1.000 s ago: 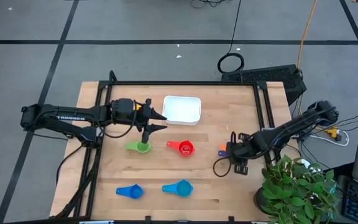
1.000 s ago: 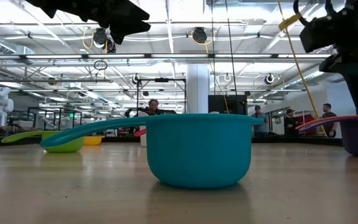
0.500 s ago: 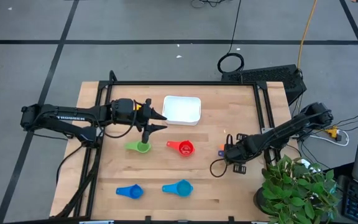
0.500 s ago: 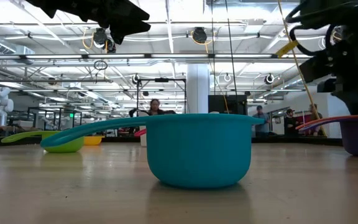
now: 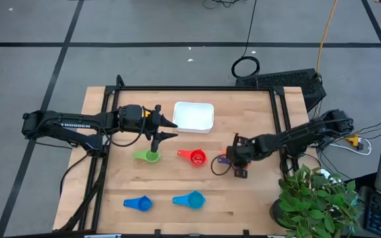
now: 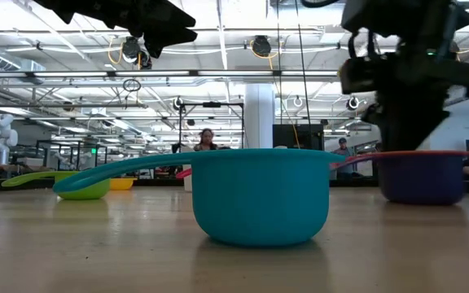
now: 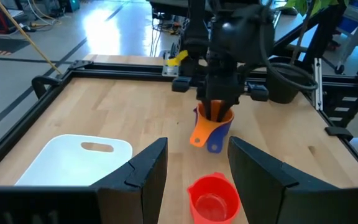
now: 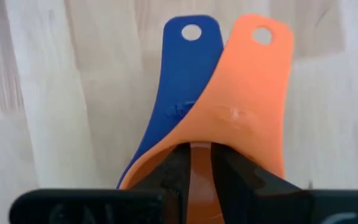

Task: Nest measuring cups in basket
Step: Stack the orange measuring cup on top of the violet measuring cup, then stack the red measuring cup on top of the orange measuring cup

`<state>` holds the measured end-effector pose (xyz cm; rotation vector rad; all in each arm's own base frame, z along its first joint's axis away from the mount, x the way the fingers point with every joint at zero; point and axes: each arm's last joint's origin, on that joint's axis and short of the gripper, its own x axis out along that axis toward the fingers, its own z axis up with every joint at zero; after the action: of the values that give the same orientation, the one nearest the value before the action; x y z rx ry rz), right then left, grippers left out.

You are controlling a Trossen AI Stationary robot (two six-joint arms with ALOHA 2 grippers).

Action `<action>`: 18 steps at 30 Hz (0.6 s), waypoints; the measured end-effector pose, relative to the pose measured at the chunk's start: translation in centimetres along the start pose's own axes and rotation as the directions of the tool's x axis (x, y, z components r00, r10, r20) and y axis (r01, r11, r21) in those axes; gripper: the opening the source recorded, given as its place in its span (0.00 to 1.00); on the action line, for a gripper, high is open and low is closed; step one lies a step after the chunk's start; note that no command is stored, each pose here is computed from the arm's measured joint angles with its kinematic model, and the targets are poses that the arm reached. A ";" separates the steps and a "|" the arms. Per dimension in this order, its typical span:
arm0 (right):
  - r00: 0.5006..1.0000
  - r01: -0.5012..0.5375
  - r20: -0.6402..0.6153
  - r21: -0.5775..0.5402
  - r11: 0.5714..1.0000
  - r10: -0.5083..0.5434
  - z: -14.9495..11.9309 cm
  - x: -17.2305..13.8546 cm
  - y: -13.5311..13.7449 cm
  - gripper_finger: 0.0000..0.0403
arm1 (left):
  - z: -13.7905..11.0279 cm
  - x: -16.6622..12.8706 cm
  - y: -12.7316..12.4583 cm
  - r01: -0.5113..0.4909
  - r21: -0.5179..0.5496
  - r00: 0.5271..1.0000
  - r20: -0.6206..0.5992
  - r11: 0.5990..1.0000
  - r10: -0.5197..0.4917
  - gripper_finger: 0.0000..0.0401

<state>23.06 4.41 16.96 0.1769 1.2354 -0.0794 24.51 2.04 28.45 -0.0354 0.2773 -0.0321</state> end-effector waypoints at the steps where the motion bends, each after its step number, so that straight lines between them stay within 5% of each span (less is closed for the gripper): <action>1: 1.000 -0.002 0.021 0.001 1.000 0.002 0.3 0.0 -0.2 0.14 | 0.0 0.0 0.0 0.000 0.002 1.000 0.000 1.000 0.000 0.43; 14: 0.994 -0.104 0.027 0.040 0.994 0.103 0.4 -1.3 -1.3 0.14 | -0.6 0.2 -0.1 -0.030 -0.068 0.998 -0.052 0.997 0.026 0.43; 18: 0.991 -0.099 0.093 0.039 0.994 0.095 -0.3 -3.6 -0.8 0.14 | -1.7 1.5 -1.1 -0.050 -0.023 0.980 -0.195 0.999 0.044 0.43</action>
<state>21.50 3.52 20.15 0.2682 1.1333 -0.0294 25.42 0.89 26.47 -0.0530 0.4741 0.0154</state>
